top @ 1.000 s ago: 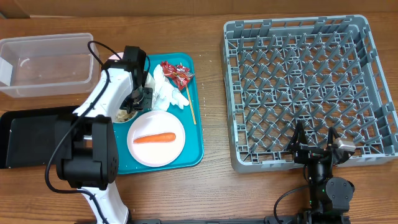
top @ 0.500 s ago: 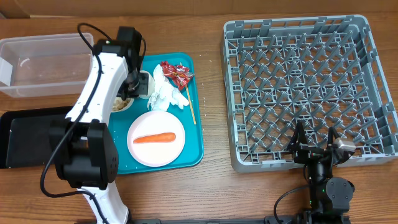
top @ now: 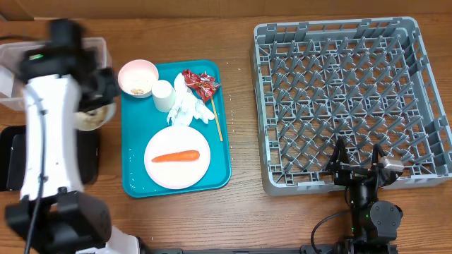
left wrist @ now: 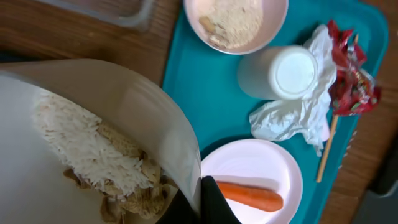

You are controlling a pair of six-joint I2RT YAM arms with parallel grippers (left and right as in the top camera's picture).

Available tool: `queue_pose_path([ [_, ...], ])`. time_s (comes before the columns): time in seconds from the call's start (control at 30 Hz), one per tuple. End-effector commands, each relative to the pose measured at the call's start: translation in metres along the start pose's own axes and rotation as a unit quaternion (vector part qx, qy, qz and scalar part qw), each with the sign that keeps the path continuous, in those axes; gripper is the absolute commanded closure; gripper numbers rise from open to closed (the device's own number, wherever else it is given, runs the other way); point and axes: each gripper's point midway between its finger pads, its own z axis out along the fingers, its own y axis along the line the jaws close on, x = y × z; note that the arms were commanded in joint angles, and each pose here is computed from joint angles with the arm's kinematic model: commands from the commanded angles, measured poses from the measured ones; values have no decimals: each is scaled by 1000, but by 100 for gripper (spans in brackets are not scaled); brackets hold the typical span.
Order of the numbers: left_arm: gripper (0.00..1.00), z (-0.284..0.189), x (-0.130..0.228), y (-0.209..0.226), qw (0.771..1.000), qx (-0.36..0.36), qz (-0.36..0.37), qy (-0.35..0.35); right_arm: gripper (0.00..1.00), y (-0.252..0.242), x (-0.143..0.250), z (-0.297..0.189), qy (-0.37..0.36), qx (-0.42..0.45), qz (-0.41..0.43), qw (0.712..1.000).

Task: Sort waste into correct bins and load items into the dishwasher rack
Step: 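Lift the rice bowl with the left gripper and move it over the black tray, then tilt the bowl with the left gripper to dump rice onto the black tray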

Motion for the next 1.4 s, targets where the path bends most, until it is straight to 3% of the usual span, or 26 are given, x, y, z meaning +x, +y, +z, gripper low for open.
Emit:
queue_pose_path([
  [0.0,96,-15,-5,11,996,83,-22,-4,0,-3,1,0,-4,6,-2,1000],
  [0.33,96,-17,-18,91,981,156,-102,-53,0,-3,1,0,-4,6,-2,1000],
  [0.6,96,19,0,149,964,191,-173,-61,0,-3,1,0,-4,6,-2,1000],
  [0.8,96,19,1,172,948,233,-188,-108,0,-3,1,0,-4,6,-2,1000],
  [1.0,96,2,-12,180,909,323,-194,-179,0,-3,1,0,-4,6,-2,1000],
  [1.2,96,20,-10,189,888,366,-221,-168,0,-3,1,0,-4,6,-2,1000],
  [1.37,96,18,-17,180,846,453,-212,-185,0,-3,1,0,-4,6,-2,1000],
])
